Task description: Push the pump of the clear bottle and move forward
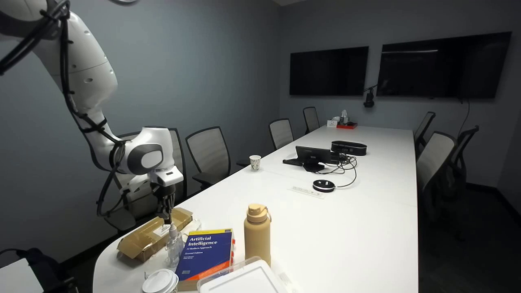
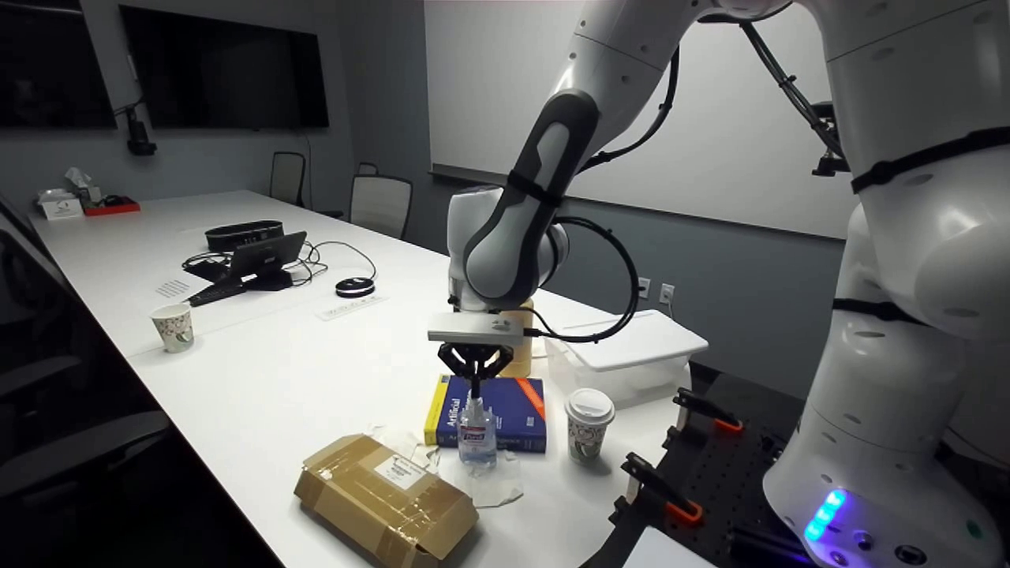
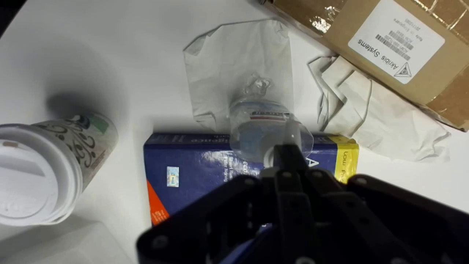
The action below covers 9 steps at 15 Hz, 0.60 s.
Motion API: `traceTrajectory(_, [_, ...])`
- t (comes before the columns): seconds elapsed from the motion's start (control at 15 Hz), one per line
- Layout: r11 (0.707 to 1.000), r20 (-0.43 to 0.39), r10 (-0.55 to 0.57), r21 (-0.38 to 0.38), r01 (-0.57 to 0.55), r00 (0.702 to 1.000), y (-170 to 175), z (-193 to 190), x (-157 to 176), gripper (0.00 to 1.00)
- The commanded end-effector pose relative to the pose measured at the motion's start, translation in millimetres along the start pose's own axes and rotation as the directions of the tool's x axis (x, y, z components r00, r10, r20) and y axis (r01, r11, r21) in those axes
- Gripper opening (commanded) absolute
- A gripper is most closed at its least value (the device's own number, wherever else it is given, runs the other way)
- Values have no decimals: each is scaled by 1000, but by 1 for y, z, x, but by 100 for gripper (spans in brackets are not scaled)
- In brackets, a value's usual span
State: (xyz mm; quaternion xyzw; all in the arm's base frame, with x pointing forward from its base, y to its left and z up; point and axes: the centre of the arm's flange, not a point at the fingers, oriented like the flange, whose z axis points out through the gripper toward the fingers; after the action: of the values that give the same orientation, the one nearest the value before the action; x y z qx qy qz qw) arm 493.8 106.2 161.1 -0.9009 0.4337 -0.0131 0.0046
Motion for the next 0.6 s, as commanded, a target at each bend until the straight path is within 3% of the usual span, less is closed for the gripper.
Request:
traceTrajectory(0.0, [1000, 1, -6, -11, 6, 1000, -1, 0, -4, 0])
traceTrajectory(0.53, [999, -10, -27, 17, 27, 1000, -8, -28, -9, 0])
